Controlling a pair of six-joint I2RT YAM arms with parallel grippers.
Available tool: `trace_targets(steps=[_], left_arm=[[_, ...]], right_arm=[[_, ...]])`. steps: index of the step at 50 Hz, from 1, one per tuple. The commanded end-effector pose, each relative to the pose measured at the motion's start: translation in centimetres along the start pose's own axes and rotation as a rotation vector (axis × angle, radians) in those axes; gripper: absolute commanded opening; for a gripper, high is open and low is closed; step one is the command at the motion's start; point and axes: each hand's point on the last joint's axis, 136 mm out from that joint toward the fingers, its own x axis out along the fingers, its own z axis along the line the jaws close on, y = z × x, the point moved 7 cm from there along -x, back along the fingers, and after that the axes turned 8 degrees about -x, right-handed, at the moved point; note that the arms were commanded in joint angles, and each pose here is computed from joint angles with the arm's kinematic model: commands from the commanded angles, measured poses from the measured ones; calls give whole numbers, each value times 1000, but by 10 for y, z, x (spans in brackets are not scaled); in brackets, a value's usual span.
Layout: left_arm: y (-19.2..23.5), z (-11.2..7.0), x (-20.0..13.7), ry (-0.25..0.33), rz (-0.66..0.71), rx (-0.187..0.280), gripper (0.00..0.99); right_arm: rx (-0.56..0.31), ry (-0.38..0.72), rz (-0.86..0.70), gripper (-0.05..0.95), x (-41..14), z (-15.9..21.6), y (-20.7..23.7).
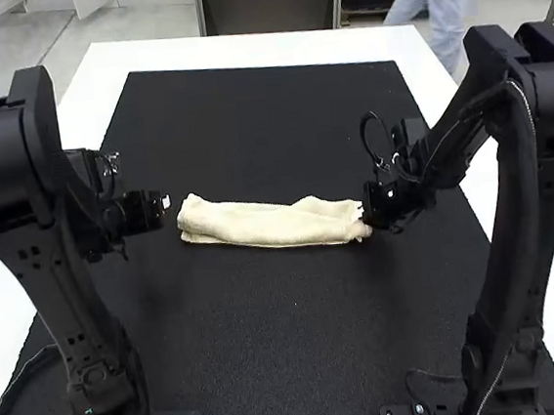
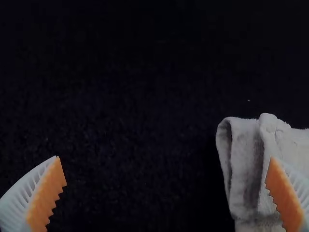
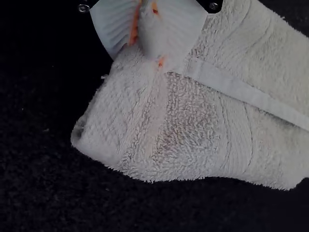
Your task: Fold the towel.
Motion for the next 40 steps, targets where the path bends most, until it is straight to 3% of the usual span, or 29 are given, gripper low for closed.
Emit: trace_targets(steps=[1, 27, 40], left_arm=[[-20, -2, -5, 5, -62, 19, 970], [-25, 8, -11, -22, -83, 3, 970], [-26, 9, -12, -31, -84, -1, 970]], right_arm=[[-27, -47, 27, -20, 6, 6, 3], [-54, -61, -115, -20, -38, 28, -51], [-100, -180, -106, -20, -37, 64, -58]])
